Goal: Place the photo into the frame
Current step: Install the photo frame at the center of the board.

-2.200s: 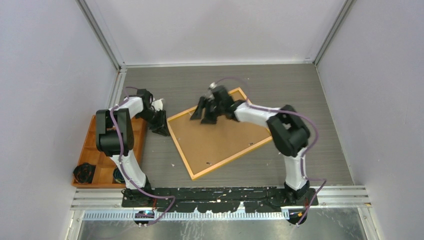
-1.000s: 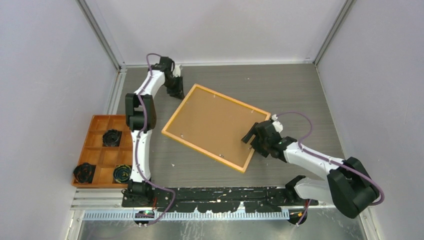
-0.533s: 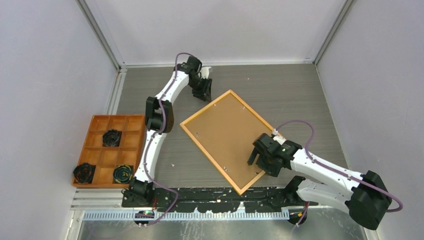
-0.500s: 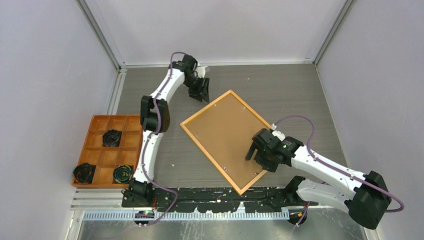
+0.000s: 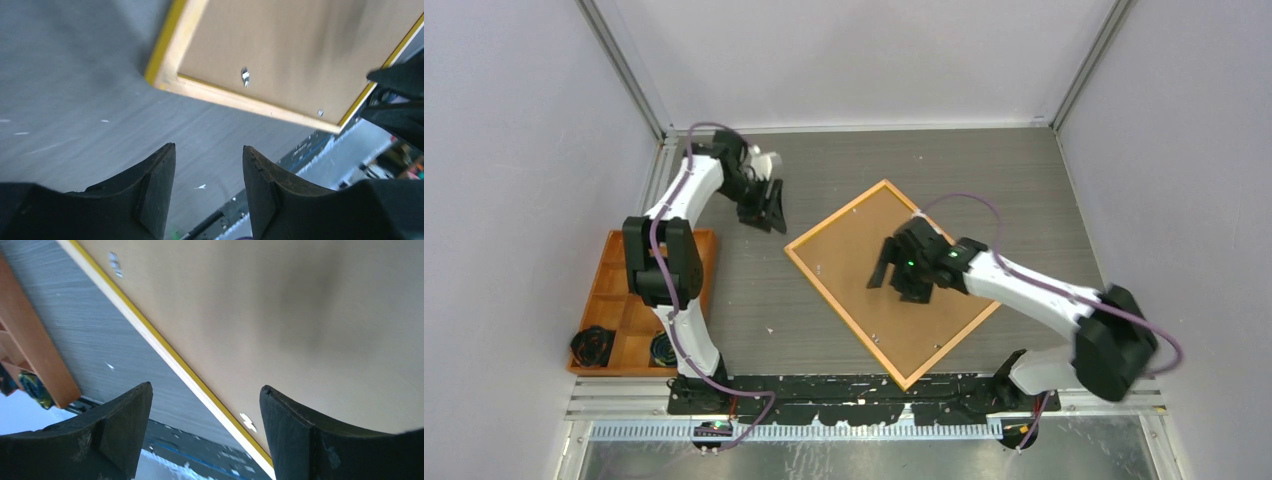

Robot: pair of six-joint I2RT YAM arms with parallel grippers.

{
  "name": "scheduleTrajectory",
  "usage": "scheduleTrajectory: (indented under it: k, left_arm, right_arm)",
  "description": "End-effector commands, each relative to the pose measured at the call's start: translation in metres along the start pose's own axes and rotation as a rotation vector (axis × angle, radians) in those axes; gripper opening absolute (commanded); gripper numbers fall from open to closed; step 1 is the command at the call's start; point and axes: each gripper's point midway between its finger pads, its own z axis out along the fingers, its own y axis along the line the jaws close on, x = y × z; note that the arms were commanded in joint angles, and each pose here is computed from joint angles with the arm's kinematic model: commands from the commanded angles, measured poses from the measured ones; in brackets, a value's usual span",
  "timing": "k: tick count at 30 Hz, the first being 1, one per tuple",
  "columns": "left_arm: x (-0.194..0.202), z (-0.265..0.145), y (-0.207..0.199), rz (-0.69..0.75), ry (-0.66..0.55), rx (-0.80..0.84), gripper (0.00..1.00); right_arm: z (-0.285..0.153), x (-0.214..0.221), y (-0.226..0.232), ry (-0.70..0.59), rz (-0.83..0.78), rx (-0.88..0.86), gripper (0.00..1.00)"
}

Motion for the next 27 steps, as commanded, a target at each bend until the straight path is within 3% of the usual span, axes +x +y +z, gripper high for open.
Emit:
scheduleTrajectory:
  k: [1,5,7,11,27]
  left_arm:
    - [0.031,0.026,-0.009,-0.021,0.048,0.076,0.53]
    - [0.04,0.041,-0.017,-0.121,0.06,0.156,0.52]
    - [0.039,0.051,-0.016,-0.163,0.05,0.172,0.61]
    - [0.032,0.067,-0.009,-0.216,0.039,0.185,0.62]
    - [0.019,0.094,0.017,-0.25,0.028,0.093,0.42]
  right_arm:
    - [0.025,-0.03,0.097,-0.013,-0.112,-0.318,0.82]
    - [0.056,-0.04,0.132,0.03,-0.152,-0.382,0.8]
    - [0.071,-0.041,0.144,0.052,-0.151,-0.408,0.79]
    - [0.097,-0.04,0.155,0.098,-0.139,-0.428,0.75]
    - [0.125,-0.033,0.145,0.147,-0.151,-0.39,0.63]
